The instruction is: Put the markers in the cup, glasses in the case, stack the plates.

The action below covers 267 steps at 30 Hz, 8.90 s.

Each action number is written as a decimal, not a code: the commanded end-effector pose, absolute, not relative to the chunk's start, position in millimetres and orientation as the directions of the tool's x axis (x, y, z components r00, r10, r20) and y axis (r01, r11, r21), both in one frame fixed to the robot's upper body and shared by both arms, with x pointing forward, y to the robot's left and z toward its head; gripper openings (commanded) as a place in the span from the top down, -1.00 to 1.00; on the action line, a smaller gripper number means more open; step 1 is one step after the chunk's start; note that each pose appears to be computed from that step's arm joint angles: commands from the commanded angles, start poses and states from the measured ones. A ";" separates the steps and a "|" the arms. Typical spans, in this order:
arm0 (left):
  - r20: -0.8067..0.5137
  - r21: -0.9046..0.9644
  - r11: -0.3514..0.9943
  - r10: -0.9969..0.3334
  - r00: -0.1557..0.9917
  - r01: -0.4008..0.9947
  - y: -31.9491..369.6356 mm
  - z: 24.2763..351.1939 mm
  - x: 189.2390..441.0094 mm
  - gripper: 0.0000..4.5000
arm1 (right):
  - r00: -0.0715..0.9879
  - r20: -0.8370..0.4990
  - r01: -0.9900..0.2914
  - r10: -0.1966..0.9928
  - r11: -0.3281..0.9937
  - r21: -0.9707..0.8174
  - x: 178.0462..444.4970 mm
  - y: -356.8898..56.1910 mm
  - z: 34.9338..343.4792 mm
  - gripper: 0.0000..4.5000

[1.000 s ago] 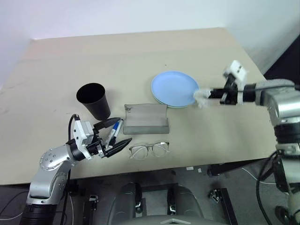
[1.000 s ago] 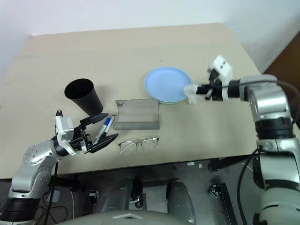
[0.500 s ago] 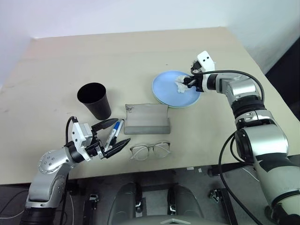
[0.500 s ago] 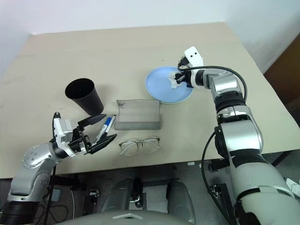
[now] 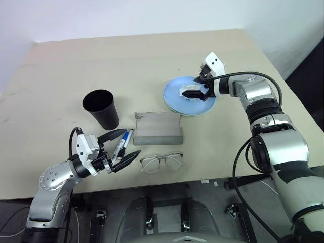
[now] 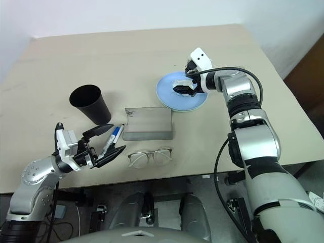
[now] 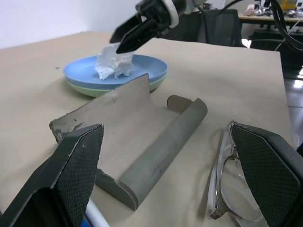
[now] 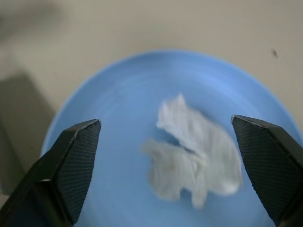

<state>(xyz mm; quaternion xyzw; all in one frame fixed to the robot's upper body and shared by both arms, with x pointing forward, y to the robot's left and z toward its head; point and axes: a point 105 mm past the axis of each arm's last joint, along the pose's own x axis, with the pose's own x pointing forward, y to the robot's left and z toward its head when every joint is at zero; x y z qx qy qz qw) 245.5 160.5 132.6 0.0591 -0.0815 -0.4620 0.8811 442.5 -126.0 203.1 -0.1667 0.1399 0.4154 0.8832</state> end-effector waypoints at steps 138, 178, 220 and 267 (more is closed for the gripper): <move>0.051 0.181 0.593 -0.802 0.594 0.785 153.9 158.2 221.7 -1.00 | -0.174 -0.790 -0.959 0.588 -0.282 0.002 358.2 -0.8 167.3 0.98; 0.045 0.176 0.575 -0.815 0.577 0.799 142.7 166.8 221.5 -1.00 | -0.150 -0.761 -0.980 0.631 -0.196 0.030 364.6 0.0 176.4 -0.42; 0.005 0.175 0.643 -0.758 0.652 0.746 204.7 129.4 223.1 -1.00 | 0.274 -0.538 -0.961 0.798 0.242 -0.130 411.6 -22.8 164.5 1.00; -0.049 0.080 0.837 -0.539 0.841 0.541 246.9 156.0 223.7 -1.00 | -0.032 -0.359 -0.997 0.933 -0.005 0.075 319.2 -32.0 194.2 1.00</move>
